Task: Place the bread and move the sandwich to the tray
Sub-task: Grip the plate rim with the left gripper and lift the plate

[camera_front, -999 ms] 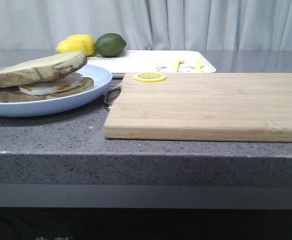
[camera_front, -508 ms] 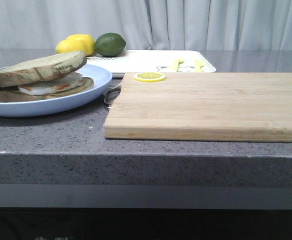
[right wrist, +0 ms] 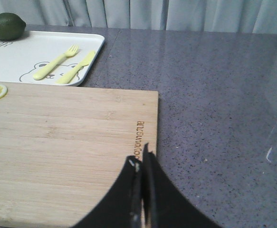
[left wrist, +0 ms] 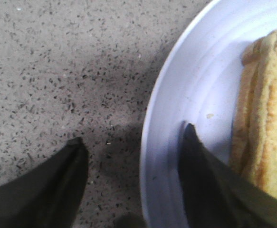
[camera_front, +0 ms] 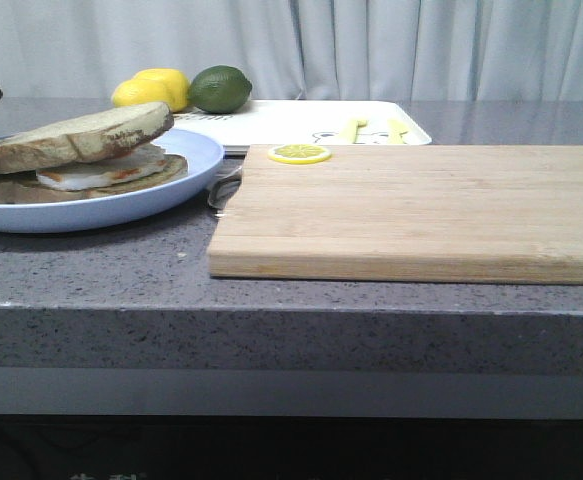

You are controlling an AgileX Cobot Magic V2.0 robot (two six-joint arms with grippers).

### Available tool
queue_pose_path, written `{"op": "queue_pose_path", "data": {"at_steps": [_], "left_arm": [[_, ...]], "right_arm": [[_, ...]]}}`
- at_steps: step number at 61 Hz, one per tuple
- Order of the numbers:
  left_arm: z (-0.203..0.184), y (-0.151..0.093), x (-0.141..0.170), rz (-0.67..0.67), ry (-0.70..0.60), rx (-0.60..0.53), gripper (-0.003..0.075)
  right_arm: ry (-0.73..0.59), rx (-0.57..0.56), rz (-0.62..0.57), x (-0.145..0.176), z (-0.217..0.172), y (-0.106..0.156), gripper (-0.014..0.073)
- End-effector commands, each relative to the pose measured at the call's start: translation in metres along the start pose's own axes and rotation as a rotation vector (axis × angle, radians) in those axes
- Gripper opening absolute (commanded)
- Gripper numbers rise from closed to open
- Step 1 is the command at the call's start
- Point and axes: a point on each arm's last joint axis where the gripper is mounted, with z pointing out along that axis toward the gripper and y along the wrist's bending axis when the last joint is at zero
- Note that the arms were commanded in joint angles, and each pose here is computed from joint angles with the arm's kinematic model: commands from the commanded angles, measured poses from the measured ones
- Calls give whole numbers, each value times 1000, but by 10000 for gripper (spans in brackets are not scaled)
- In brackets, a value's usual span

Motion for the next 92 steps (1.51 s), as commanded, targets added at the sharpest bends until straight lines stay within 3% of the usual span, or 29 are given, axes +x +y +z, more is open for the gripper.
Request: {"op": "queue_pose_path", "data": {"at_steps": [1,14,22,33,46,53,60,72,92], "left_arm": [[-12,1,-10,2,-72,-11,297],[-11,1,-9,0,-64,-9,-18],[-19,0,-10,-42,-80,20,-18],[-63,5,-10,-100,-173,44,-18],[-101,13,-12,-204,-240,234,-19],[-111,10,-19,-214,-282,364,-19],[-119,7,-29,-216,-332,423,-19],[-121,-2,-68,-153,-361,487,-19],[-66,-27,-152,-106,-369,590,-19]], "right_arm": [[-109,7,-6,-16,-3,0,-77],[-109,7,-6,-16,-3,0,-77],[-109,7,-6,-16,-3,0,-77],[-109,7,-6,-16,-3,0,-77],[-109,7,-6,-16,-3,0,-77],[-109,7,-6,-16,-3,0,-77],[-109,7,-5,-16,-3,0,-77],[-109,7,-5,-16,-3,0,-77],[-96,6,-5,-15,-3,0,-77]]}}
